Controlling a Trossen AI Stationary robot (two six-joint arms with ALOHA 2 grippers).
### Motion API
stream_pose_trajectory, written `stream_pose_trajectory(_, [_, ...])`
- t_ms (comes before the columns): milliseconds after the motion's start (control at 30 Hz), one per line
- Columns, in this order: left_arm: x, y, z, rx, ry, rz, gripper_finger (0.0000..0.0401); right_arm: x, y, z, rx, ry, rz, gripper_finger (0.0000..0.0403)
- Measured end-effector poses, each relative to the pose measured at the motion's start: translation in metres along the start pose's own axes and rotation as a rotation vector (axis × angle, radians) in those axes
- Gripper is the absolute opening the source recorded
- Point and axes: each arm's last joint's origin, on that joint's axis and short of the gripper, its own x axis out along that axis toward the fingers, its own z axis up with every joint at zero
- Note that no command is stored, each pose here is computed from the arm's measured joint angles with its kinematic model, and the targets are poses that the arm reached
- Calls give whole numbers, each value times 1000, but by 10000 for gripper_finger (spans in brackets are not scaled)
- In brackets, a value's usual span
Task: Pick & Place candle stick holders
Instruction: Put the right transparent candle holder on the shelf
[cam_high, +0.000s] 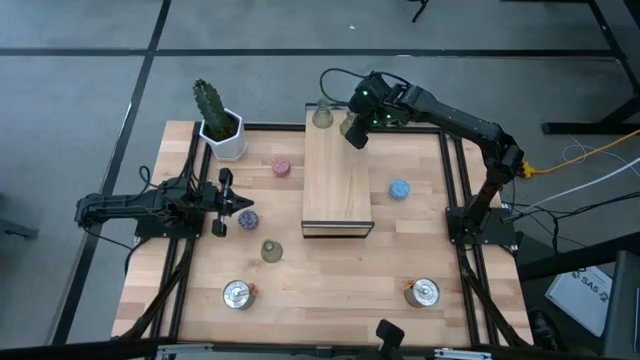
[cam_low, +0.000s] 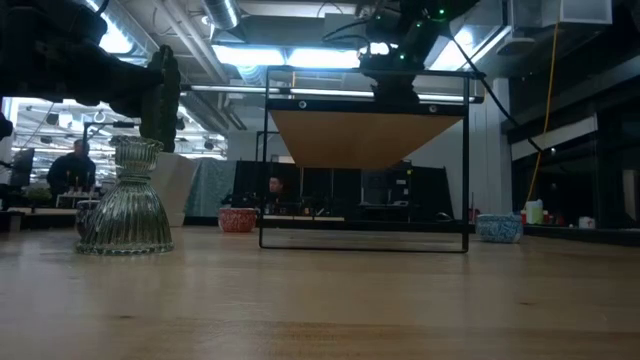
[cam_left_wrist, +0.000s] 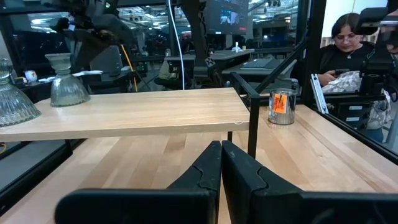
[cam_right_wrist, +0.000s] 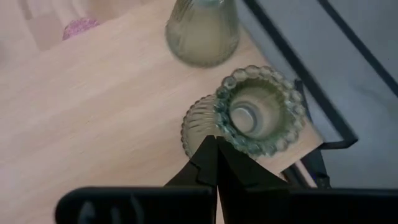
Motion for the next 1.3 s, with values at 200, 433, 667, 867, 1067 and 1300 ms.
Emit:
stream_pose_trajectory(200, [0, 0, 0, 0, 0, 0, 6, 0, -3, 5, -3, -48, -14, 0])
stream_pose_trajectory(433, [0, 0, 0, 0, 0, 0, 6, 0, -8, 10, 8, -100, -69, 0])
stream_pose_trajectory(667, [0, 0, 0, 0, 0, 0, 6, 0, -6, 4, 4, -46, -17, 0])
stream_pose_trajectory(867, [0, 0, 0, 0, 0, 0, 6, 2, -5, 7, 4, -74, 26, 0])
stream_pose_trajectory(1067, [0, 0, 0, 0, 0, 0, 6, 14, -3, 7, 3, -54, 71, 0])
stream_pose_trajectory(1300, [0, 0, 0, 0, 0, 0, 6, 18, -4, 12, -32, -105, 65, 0])
